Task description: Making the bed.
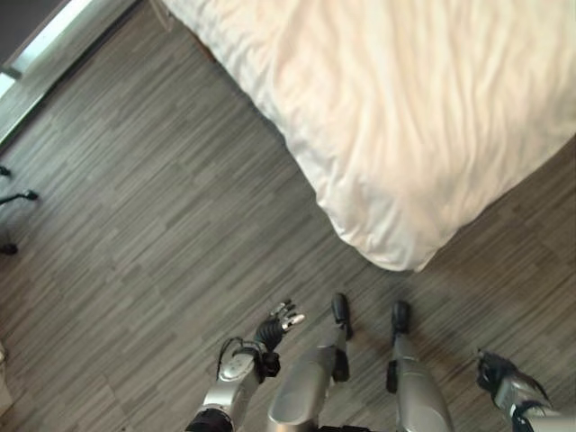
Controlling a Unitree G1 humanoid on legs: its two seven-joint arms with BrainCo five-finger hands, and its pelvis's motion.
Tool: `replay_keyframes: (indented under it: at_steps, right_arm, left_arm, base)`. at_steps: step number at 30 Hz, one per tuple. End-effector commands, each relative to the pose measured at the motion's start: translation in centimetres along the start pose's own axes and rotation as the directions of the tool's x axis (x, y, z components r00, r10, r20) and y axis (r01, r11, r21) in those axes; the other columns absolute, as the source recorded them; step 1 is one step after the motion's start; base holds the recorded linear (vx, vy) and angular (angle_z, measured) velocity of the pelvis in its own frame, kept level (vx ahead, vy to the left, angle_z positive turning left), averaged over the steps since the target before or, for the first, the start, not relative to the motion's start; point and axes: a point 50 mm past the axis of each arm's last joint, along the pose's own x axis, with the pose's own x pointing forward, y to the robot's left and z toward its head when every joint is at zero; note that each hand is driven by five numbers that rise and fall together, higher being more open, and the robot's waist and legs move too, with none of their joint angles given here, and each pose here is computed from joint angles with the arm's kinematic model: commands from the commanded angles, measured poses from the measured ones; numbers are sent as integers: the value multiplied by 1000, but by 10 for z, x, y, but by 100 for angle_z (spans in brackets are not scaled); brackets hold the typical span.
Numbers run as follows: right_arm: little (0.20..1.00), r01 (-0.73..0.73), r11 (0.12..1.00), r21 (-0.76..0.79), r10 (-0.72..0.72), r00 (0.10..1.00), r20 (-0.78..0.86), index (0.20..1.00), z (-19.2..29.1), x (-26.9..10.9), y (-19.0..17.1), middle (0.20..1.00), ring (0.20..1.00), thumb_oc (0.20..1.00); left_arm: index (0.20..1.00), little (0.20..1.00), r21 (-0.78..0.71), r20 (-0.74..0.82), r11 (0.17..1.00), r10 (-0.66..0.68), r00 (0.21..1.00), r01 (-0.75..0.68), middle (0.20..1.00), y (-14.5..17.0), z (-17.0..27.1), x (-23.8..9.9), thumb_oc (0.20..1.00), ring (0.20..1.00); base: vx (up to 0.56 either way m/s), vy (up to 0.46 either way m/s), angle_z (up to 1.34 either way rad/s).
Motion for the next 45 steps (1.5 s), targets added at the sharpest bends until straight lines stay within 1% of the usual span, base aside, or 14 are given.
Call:
replay_keyframes:
  at_steps: [1,3,4,5,8,14,16,19,21,25,27,33,41,45]
  right_arm:
    - [200,12,996,84,-21,993,114,200,25,0,-6,200,200,200]
    - [200,42,990,131,-67,980,190,200,33,-3,-15,200,200,200]
    - [404,51,989,141,-88,960,266,404,43,-7,-14,404,404,404]
    - [1000,52,989,141,-89,960,264,1000,42,-7,-14,1000,1000,1000]
    - [1000,3,1000,3,-4,907,421,1000,56,-24,3,1000,1000,1000]
    - [1000,-54,995,-83,90,845,527,1000,68,-41,28,1000,1000,1000]
    - [1000,-179,969,-172,247,773,584,1000,85,-52,71,1000,1000,1000]
    - [1000,-253,947,-196,320,755,572,1000,79,-58,86,1000,1000,1000]
    - [1000,-307,903,-300,428,700,572,1000,79,-71,103,1000,1000,1000]
    - [1000,-285,914,-289,404,697,592,1000,82,-72,105,1000,1000,1000]
    - [1000,-369,892,-261,451,703,549,1000,69,-72,119,1000,1000,1000]
    - [1000,-408,864,-295,503,698,509,1000,52,-77,113,1000,1000,1000]
    - [1000,-456,850,-264,527,726,442,1000,33,-77,102,1000,1000,1000]
    - [1000,-432,864,-258,503,755,421,1000,26,-74,96,1000,1000,1000]
  left_arm:
    - [1000,1000,34,-27,999,-30,999,31,1000,-6,-7,0,1000,1000]
    - [1000,1000,38,-29,999,-18,999,19,1000,-4,-8,-1,1000,1000]
    - [1000,1000,39,-28,999,2,1000,-1,1000,-1,-7,-2,1000,1000]
    - [1000,1000,40,-29,999,2,1000,-1,1000,-1,-7,-2,1000,1000]
    - [1000,1000,23,-2,999,24,1000,-23,1000,0,-3,-2,1000,1000]
    - [1000,1000,-23,64,1000,1,998,0,1000,-3,10,-5,1000,1000]
    - [1000,1000,-63,109,998,7,994,0,1000,-3,15,-12,1000,1000]
    - [1000,1000,-107,110,994,8,994,4,1000,-4,10,-20,1000,1000]
    - [1000,1000,-116,118,993,-18,993,32,1000,-7,10,-20,1000,1000]
    - [1000,1000,-7,162,997,-75,984,77,1000,-11,27,-16,1000,1000]
    - [1000,1000,51,191,998,-37,981,27,1000,1,38,-19,1000,1000]
    - [1000,1000,0,187,1000,20,982,-21,1000,10,32,-27,1000,1000]
    - [1000,1000,-127,214,992,37,976,-10,1000,-4,30,-23,1000,1000]
    - [1000,1000,-82,196,996,34,980,-18,1000,-4,26,-24,1000,1000]
  base:
    - [20,-37,-13]
    - [26,-48,-10]
    - [15,-37,-14]
    - [23,-67,-12]
    - [8,-77,-1]
    - [-52,-40,18]
    - [-183,99,-66]
    - [-66,202,-213]
    - [-238,403,-276]
    - [-301,294,-232]
    - [-459,235,-240]
    - [-199,26,-104]
    - [-59,-97,-4]
    - [-14,1,29]
